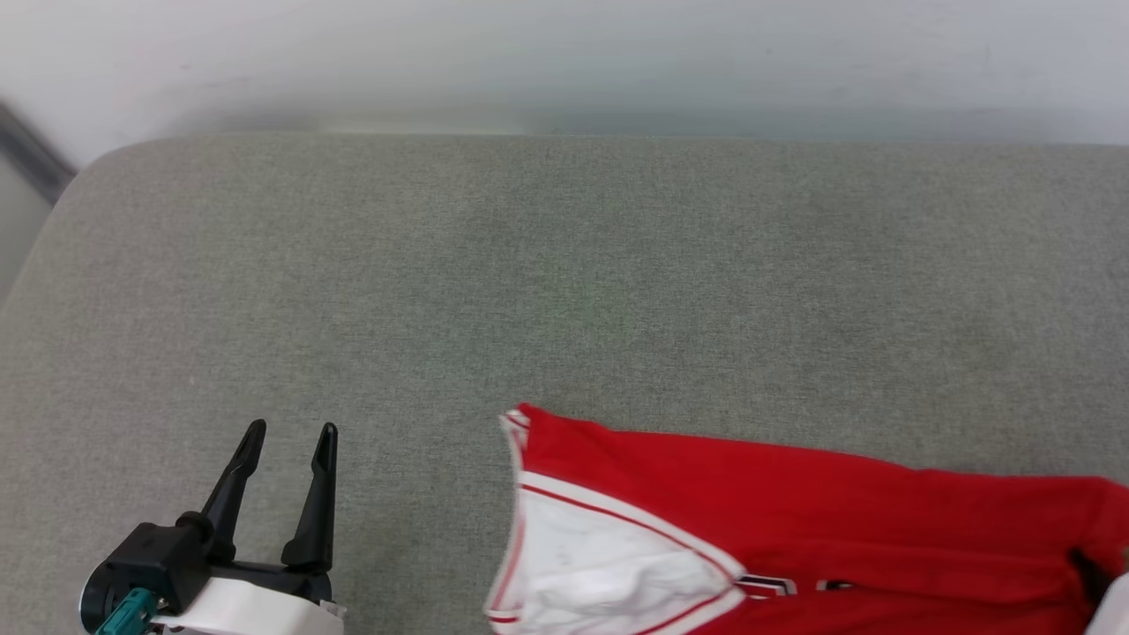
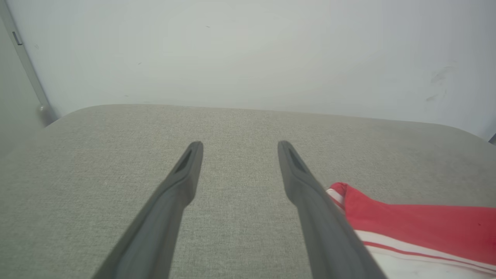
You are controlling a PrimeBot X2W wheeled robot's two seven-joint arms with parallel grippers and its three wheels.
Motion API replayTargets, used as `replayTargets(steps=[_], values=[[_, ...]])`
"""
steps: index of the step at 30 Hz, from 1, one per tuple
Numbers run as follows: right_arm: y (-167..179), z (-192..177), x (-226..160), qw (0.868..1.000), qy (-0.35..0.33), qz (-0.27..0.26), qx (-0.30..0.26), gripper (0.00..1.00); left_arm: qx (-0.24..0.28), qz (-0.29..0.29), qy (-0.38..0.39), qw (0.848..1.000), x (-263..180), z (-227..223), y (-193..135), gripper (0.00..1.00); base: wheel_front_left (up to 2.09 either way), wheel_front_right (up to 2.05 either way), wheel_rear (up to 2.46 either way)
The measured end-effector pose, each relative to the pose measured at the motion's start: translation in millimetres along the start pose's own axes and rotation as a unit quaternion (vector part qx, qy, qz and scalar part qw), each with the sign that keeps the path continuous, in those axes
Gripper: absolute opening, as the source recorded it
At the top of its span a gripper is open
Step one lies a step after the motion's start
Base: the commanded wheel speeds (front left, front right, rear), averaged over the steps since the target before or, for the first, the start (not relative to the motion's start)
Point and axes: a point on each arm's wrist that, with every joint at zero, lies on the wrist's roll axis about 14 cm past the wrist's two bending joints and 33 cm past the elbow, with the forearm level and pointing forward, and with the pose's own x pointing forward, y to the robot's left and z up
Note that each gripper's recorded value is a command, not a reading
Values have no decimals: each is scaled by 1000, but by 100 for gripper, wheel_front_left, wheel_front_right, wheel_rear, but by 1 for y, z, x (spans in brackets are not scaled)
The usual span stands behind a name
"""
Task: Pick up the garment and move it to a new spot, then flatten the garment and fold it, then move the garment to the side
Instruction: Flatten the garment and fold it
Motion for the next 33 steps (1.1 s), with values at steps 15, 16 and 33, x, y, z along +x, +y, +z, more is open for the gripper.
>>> replayTargets(steps=[15, 16, 33], values=[[12, 35, -27, 998, -43, 10, -49, 0, 0, -22, -8, 1000, 4, 5, -12, 100, 0, 0, 0], [19, 31, -29, 998, -35, 20, -56, 0, 0, -23, -9, 1000, 4, 5, -13, 100, 0, 0, 0], [193, 8, -66, 964, 2, 263, -42, 0, 1, -14, -2, 1000, -12, 2, -10, 100, 0, 0, 0]])
